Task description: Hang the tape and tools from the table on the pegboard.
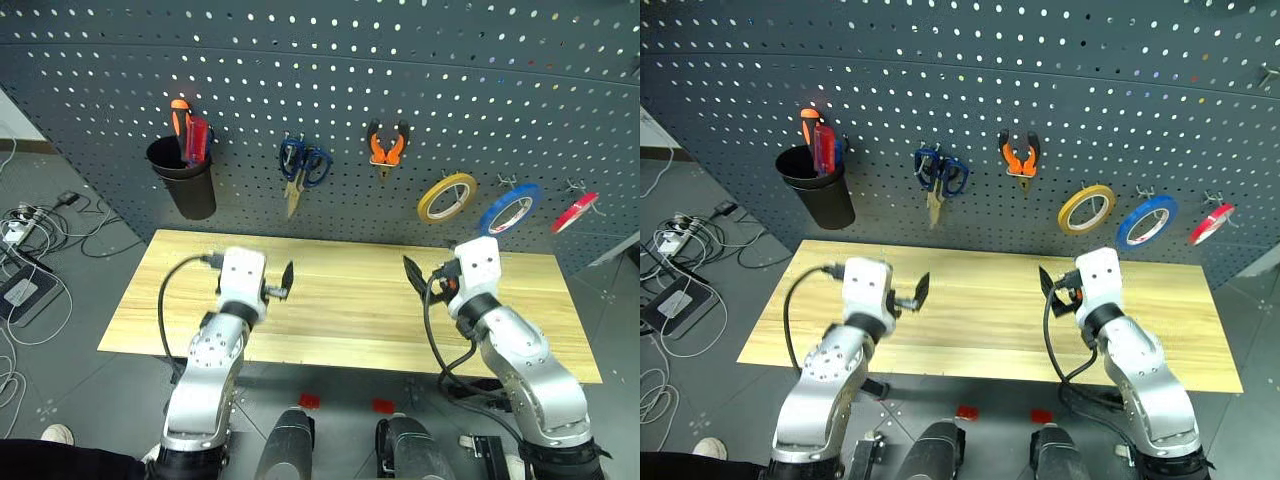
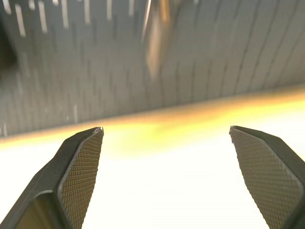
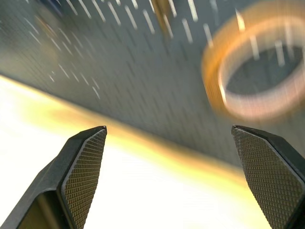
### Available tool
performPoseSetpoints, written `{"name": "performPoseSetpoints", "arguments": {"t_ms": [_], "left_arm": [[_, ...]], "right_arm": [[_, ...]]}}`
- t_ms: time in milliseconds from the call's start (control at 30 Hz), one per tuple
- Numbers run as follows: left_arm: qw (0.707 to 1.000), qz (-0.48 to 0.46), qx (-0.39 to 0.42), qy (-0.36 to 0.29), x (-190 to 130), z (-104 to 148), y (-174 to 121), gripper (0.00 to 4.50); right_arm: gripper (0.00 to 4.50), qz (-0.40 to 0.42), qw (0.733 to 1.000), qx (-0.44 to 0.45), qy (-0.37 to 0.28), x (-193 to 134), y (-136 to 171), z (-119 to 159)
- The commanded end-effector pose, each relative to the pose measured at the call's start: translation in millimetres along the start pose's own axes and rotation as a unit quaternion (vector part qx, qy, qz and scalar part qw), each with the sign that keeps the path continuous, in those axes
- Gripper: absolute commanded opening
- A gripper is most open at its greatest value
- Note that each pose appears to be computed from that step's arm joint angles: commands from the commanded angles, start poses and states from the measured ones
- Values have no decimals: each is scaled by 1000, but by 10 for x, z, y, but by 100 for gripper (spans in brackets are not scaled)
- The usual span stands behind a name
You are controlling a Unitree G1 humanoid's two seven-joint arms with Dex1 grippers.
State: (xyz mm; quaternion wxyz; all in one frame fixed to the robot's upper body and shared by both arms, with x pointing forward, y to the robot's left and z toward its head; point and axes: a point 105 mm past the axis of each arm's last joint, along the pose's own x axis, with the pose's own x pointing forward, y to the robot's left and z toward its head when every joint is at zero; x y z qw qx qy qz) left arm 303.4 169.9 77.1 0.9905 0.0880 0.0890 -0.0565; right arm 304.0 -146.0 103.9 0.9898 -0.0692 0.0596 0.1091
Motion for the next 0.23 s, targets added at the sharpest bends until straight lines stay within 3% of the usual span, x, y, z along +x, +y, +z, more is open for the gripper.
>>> {"name": "performPoseSetpoints", "arguments": {"t_ms": [33,233], "left_arm": [[1000,7,-20,5,-28,-99,33,447],[998,-8,-49,30,-63,-252,-17,447]], "right_arm": [[450,-61,998,8,28,-37,-182,-191],[450,-84,995,11,57,-127,-202,-404]]}}
